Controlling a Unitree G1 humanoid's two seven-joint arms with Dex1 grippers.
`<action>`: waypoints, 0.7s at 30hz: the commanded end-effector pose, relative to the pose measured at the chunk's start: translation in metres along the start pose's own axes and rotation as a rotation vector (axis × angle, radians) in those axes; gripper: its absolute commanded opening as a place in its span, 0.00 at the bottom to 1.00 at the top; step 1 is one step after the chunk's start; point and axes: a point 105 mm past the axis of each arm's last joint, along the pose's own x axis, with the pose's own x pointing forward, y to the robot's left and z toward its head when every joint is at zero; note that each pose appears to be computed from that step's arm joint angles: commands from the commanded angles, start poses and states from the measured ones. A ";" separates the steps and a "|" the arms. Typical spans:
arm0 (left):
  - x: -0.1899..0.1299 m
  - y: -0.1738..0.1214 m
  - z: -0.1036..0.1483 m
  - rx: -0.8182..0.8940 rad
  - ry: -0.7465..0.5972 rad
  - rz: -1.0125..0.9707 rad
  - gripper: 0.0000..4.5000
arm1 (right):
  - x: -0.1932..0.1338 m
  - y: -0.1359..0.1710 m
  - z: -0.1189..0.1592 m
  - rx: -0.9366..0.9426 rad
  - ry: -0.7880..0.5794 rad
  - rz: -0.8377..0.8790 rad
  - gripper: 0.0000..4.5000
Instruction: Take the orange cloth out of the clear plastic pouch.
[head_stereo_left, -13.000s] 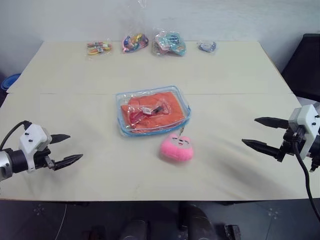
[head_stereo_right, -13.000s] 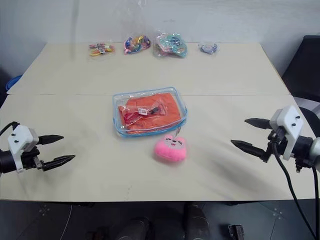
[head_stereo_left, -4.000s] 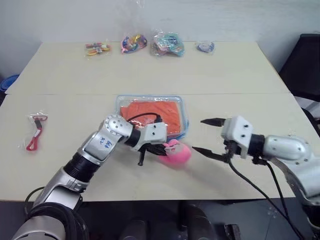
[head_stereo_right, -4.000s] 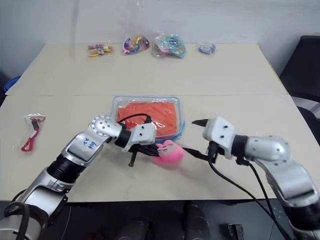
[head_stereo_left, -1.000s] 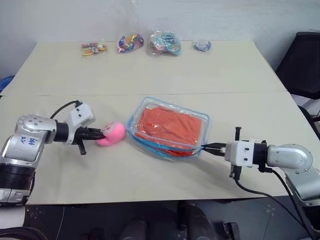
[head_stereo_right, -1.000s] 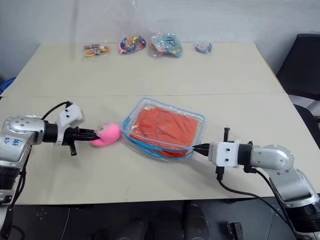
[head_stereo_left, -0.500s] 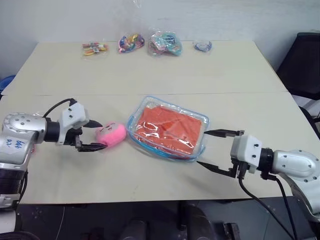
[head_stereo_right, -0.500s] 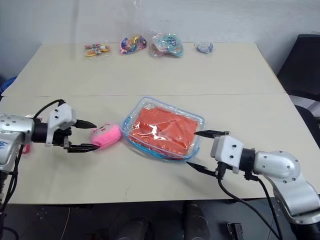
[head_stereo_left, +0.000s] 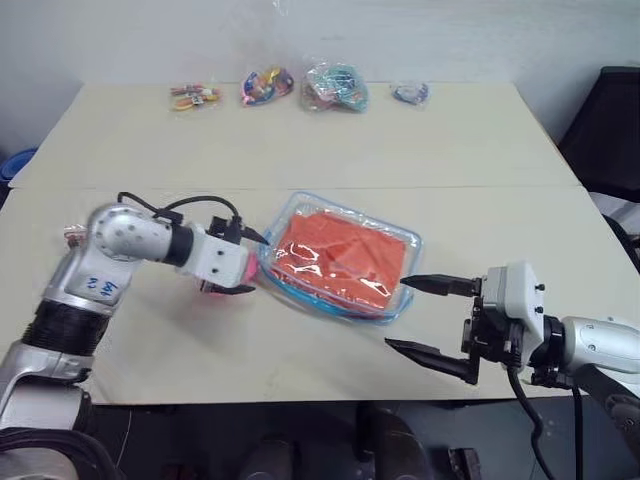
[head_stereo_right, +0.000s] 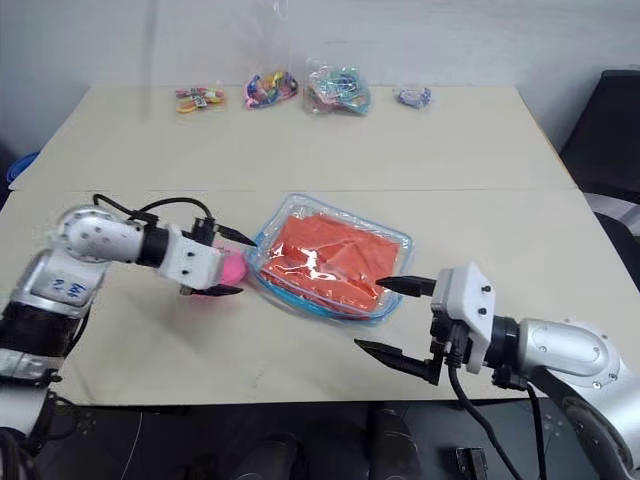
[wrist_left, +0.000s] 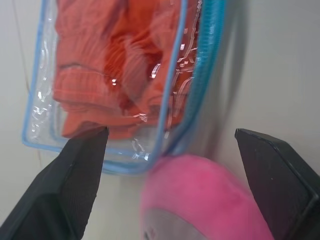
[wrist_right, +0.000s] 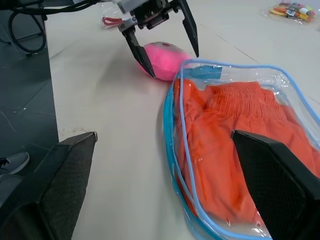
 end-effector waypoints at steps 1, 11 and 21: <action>0.002 0.027 0.006 0.079 -0.013 0.134 0.95 | -0.001 0.004 0.007 -0.038 -0.008 -0.006 0.99; 0.013 0.024 0.003 0.077 -0.041 0.128 0.86 | -0.004 0.004 0.002 -0.044 0.009 -0.027 1.00; 0.008 0.020 0.012 -0.011 -0.110 0.092 0.17 | -0.006 0.002 -0.003 -0.059 0.022 -0.045 1.00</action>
